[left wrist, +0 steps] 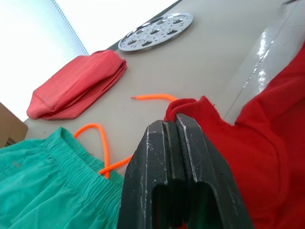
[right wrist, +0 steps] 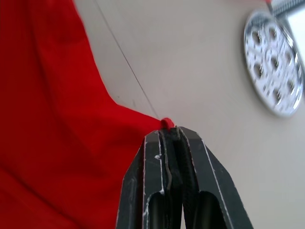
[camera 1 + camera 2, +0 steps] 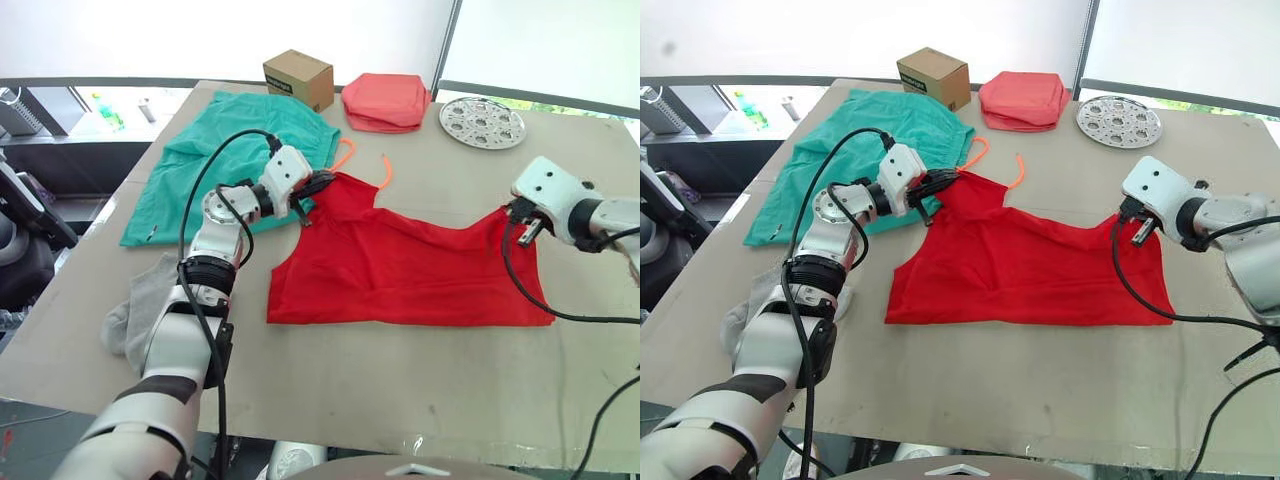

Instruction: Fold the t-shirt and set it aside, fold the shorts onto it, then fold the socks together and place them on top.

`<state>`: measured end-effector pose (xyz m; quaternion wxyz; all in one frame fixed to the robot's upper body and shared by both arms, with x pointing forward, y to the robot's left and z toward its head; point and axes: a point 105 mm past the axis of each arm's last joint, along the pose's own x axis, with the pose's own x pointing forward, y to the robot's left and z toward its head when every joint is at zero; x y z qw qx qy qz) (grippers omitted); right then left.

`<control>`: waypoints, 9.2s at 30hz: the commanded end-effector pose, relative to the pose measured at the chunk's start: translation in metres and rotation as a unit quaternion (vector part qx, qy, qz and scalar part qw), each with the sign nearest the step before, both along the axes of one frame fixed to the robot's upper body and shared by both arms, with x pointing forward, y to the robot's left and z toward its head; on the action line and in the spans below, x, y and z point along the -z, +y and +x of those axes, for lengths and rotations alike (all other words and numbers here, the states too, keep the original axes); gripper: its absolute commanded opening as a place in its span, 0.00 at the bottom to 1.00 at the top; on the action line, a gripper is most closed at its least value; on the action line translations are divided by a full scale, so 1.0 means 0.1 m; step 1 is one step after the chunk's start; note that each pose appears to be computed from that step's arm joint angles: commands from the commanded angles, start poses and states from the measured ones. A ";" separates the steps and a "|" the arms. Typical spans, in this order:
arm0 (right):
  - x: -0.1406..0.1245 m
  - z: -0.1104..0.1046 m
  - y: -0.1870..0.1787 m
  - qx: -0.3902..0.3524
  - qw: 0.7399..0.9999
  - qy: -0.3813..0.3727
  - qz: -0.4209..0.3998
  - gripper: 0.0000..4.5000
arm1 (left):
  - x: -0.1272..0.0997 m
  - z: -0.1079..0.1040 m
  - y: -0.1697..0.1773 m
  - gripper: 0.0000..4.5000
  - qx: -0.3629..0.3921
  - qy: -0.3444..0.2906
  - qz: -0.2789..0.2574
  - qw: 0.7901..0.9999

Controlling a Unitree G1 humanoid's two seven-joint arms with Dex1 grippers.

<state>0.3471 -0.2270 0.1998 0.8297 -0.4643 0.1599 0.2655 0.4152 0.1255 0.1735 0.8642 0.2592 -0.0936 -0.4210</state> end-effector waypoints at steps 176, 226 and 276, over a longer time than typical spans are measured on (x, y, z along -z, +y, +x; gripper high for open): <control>0.42 -0.46 -0.26 0.231 0.944 0.017 0.235 0.01 | 0.25 -0.31 -0.14 0.00 0.019 0.301 -0.092 0.949; 0.37 -0.13 0.01 0.093 0.978 0.160 0.097 0.63 | 0.56 -0.64 -0.02 0.01 0.111 0.232 0.081 0.963; 0.39 -0.60 -0.33 0.200 0.965 0.114 0.124 0.00 | 1.11 -0.99 0.08 0.00 0.079 0.254 0.100 0.959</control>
